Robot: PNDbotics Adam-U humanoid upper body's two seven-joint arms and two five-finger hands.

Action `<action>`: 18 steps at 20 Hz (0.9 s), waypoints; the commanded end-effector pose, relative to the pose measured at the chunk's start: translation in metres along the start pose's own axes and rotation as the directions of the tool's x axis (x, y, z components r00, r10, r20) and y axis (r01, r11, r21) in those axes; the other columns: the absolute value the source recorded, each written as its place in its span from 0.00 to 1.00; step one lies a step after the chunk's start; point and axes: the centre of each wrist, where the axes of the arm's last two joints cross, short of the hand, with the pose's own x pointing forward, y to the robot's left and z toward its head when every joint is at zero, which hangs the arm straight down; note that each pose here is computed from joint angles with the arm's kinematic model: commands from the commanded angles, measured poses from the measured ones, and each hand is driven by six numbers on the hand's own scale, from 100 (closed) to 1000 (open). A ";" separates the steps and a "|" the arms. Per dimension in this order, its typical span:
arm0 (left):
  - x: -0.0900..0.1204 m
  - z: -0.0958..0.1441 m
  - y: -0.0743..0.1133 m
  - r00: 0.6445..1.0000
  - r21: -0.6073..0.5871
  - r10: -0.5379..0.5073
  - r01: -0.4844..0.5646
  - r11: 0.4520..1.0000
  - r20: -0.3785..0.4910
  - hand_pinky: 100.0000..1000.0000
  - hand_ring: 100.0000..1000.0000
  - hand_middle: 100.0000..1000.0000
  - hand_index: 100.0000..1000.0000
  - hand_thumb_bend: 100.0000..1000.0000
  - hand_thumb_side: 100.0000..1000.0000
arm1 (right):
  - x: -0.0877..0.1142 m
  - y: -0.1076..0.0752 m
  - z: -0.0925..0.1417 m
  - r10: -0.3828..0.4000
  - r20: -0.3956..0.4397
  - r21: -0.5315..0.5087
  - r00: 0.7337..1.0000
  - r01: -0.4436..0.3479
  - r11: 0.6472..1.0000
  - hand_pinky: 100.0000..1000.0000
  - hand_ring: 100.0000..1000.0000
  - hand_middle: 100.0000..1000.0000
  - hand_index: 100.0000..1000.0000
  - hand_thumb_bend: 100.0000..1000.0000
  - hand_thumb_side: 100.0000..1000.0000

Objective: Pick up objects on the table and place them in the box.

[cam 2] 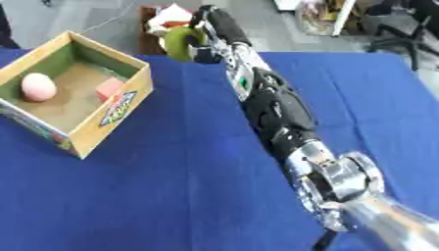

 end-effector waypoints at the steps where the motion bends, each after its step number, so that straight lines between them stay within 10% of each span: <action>1: 0.004 -0.003 0.004 1.000 -0.004 -0.012 0.012 1.000 0.018 0.40 0.55 0.52 0.72 0.21 0.30 | 0.031 -0.027 -0.021 0.017 0.154 -0.045 0.988 -0.010 0.999 0.83 0.78 0.62 0.25 0.00 0.00; 13: 0.006 -0.005 0.002 1.000 -0.017 0.001 0.000 1.000 0.028 0.40 0.55 0.52 0.72 0.22 0.30 | 0.090 0.016 -0.029 -0.001 0.350 0.129 0.937 -0.047 0.991 0.83 0.79 0.65 0.39 0.00 0.00; 18: 0.006 -0.005 0.001 1.000 -0.019 0.004 -0.003 1.000 0.027 0.40 0.55 0.52 0.72 0.21 0.30 | 0.101 0.033 -0.025 0.033 0.392 0.186 0.919 -0.115 0.976 0.85 0.82 0.73 0.86 0.00 0.00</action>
